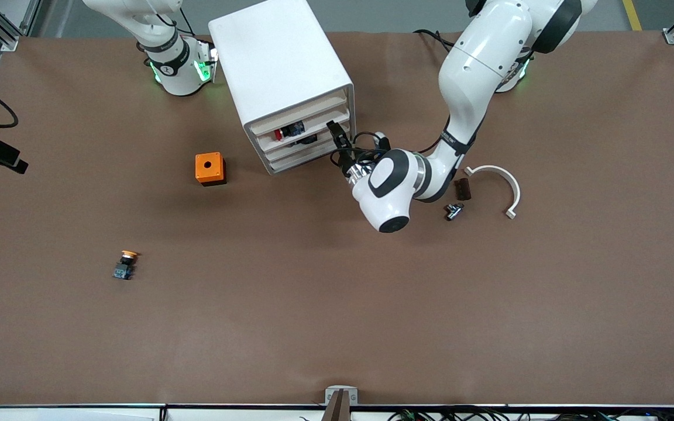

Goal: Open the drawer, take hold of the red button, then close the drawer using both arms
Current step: 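Grasp the drawer handle with the left gripper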

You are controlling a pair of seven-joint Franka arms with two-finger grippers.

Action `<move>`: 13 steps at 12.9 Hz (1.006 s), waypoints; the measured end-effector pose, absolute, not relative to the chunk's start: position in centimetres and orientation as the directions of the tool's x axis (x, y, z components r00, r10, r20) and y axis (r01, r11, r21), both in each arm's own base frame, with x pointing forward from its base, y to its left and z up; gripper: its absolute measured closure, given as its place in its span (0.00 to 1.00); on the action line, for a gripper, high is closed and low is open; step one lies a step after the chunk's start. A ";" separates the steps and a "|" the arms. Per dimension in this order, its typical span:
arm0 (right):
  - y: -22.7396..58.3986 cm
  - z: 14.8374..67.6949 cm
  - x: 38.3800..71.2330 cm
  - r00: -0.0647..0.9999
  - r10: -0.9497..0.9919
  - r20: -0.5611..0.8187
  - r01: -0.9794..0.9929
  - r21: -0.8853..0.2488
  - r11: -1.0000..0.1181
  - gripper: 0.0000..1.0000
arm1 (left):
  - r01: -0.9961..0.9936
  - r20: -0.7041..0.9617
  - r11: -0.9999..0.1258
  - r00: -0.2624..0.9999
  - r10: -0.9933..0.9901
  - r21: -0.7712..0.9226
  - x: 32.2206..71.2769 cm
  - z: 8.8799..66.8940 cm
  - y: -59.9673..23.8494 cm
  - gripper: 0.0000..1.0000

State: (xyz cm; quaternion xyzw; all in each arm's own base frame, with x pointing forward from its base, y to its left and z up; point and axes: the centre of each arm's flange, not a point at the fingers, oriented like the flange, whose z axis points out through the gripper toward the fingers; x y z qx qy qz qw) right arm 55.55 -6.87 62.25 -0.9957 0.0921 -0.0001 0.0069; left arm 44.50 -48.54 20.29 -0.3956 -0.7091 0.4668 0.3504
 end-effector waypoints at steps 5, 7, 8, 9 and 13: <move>-6.9 62.1 55.5 0.983 -0.183 -0.006 -0.183 -0.012 -0.983 0.00 | 0.247 0.099 0.211 -0.401 0.911 -0.946 42.6 20.3 -50.3 0.61; -6.9 62.0 55.5 0.983 -0.183 -0.009 -0.183 -0.011 -0.983 0.00 | 0.256 0.081 0.189 -0.379 0.922 -0.948 41.6 20.3 -51.1 0.62; -6.9 61.9 55.5 0.983 -0.183 -0.011 -0.184 -0.011 -0.983 0.00 | 0.258 0.077 0.185 -0.377 0.923 -0.948 41.5 20.3 -51.2 0.67; -6.9 61.8 55.5 0.983 -0.184 -0.013 -0.184 -0.010 -0.983 0.00 | 0.259 0.076 0.184 -0.380 0.922 -0.948 41.7 20.3 -51.1 0.78; -6.8 61.5 55.6 0.967 -0.254 -0.020 -0.254 -0.008 -0.967 0.00 | 0.266 0.050 0.166 -0.395 0.917 -0.950 43.1 20.3 -49.9 0.91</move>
